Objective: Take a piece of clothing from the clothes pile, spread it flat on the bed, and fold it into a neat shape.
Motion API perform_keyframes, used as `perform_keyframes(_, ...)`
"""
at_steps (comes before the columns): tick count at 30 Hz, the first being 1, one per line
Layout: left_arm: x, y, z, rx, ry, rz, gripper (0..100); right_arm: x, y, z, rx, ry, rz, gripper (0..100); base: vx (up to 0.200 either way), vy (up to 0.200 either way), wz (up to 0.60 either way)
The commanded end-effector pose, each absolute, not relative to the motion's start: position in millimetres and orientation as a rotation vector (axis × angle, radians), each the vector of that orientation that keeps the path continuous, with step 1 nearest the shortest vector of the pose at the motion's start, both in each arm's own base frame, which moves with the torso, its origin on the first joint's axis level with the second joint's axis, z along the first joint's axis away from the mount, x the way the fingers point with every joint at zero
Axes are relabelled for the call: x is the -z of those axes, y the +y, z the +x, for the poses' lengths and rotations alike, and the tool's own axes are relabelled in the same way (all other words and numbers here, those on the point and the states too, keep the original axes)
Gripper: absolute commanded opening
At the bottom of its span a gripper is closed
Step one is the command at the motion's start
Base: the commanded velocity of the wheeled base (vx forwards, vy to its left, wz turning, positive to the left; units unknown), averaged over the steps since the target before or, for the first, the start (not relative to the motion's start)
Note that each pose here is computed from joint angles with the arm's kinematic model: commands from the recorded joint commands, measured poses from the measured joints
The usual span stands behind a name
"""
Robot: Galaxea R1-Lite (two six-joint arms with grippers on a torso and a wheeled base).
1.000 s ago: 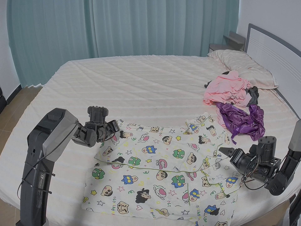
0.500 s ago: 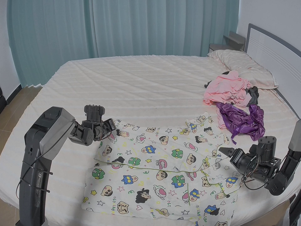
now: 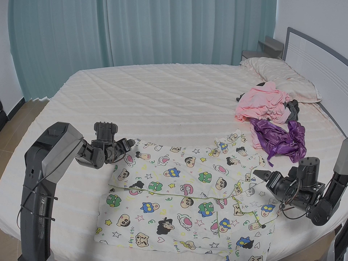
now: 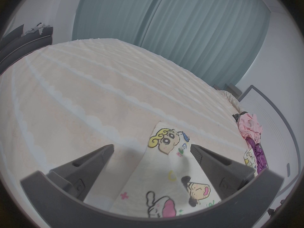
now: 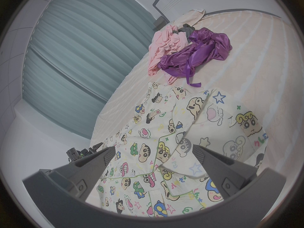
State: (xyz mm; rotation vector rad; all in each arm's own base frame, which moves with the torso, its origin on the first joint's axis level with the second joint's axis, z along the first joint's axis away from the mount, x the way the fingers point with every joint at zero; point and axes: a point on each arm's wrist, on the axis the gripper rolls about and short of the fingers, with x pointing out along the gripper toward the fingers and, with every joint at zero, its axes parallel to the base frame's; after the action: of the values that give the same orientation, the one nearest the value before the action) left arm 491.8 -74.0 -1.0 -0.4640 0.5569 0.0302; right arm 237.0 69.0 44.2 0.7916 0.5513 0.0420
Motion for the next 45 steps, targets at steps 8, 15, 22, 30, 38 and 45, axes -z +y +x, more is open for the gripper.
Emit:
perform_keyframes(8, -40, -45, 429, 0.071, 0.661, -0.512, 100, -46, 69, 236, -0.044, 0.547, 0.792, 100, 0.000, 0.000, 0.00)
perform_keyframes(15, -34, -44, 380, 0.170, 0.778, -0.444, 100, -45, 70, 236, -0.047, 0.548, 0.792, 100, 0.000, 0.000, 0.00)
perform_keyframes(22, -27, -45, 370, 0.165, 0.821, -0.439, 100, -46, 70, 235, -0.051, 0.548, 0.791, 100, 0.000, 0.000, 0.00)
perform_keyframes(30, -14, -46, 361, 0.155, 0.870, -0.439, 100, -45, 71, 236, -0.052, 0.552, 0.790, 100, 0.000, 0.000, 0.00)
perform_keyframes(38, -1, -46, 360, 0.142, 0.904, -0.437, 0, -44, 71, 236, -0.049, 0.554, 0.789, 100, 0.000, 0.000, 0.00)
perform_keyframes(45, 4, -43, 348, 0.068, 0.932, -0.410, 0, -45, 71, 236, -0.051, 0.550, 0.790, 100, 0.000, 0.000, 0.00)
